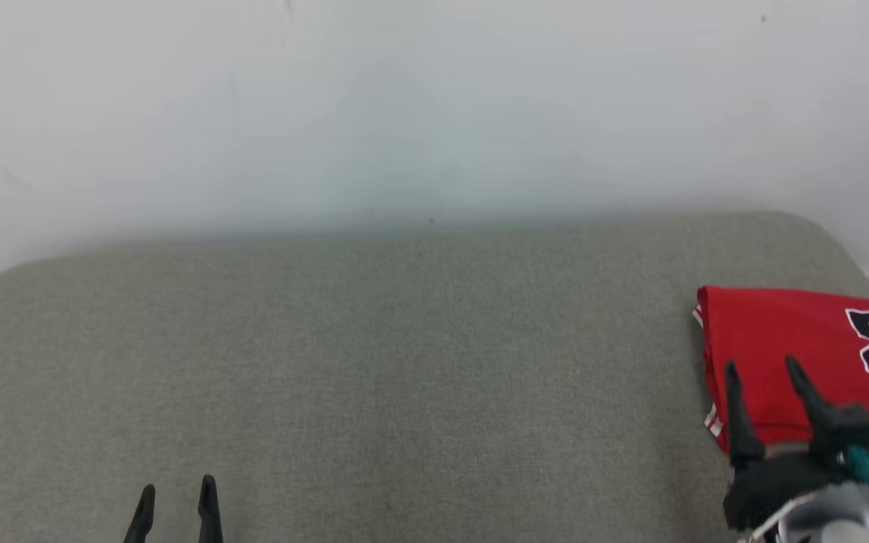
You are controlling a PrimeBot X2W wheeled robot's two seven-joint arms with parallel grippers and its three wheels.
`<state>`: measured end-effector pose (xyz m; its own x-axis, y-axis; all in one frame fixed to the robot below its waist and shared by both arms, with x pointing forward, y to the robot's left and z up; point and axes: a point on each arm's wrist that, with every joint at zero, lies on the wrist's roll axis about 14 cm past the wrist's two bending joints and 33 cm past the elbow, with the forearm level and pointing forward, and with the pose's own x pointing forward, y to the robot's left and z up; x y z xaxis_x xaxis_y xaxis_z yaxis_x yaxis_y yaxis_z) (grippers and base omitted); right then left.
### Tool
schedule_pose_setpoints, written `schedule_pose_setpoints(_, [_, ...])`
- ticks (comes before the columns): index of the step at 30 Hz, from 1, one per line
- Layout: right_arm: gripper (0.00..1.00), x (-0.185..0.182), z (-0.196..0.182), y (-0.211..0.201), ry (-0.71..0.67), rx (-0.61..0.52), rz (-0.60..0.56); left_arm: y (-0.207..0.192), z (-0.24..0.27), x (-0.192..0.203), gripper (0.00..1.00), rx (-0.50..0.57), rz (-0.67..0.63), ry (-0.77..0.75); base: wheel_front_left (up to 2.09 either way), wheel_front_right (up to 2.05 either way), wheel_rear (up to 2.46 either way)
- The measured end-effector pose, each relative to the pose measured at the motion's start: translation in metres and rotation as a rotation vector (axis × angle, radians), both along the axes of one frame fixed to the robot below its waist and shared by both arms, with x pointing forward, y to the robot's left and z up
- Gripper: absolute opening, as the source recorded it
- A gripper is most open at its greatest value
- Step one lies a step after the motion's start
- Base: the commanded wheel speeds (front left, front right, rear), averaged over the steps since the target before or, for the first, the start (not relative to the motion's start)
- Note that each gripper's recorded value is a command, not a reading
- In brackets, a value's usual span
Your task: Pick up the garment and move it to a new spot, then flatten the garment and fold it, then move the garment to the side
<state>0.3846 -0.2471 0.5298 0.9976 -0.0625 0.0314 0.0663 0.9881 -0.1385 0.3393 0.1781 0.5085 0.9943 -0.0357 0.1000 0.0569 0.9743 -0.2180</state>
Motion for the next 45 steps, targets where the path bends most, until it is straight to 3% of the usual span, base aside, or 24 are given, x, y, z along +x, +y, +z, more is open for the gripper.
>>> schedule_pose_setpoints(13, [1.0, -0.055, -0.024, 0.039, 0.012, 0.12, 0.055, 0.013, -0.024, -0.033, 1.0, 0.021, 0.033, 0.061, 0.0, 0.0, 0.0])
schedule_pose_setpoints(39, [1.0, -0.059, -0.035, 0.057, 0.029, 0.198, 0.101, 0.022, -0.035, -0.037, 1.0, 0.015, 0.059, 0.097, 0.0, 0.0, 0.0])
schedule_pose_setpoints(40, [0.0, -0.06, -0.037, 0.057, 0.035, 0.2, 0.101, 0.021, -0.036, -0.038, 0.0, 0.011, 0.059, 0.099, 0.0, 0.0, 0.0])
schedule_pose_setpoints(45, [0.0, -0.068, -0.06, 0.057, 0.112, 0.21, 0.089, 0.02, -0.052, -0.043, 0.0, 0.001, 0.061, 0.154, 0.0, 0.0, 0.0])
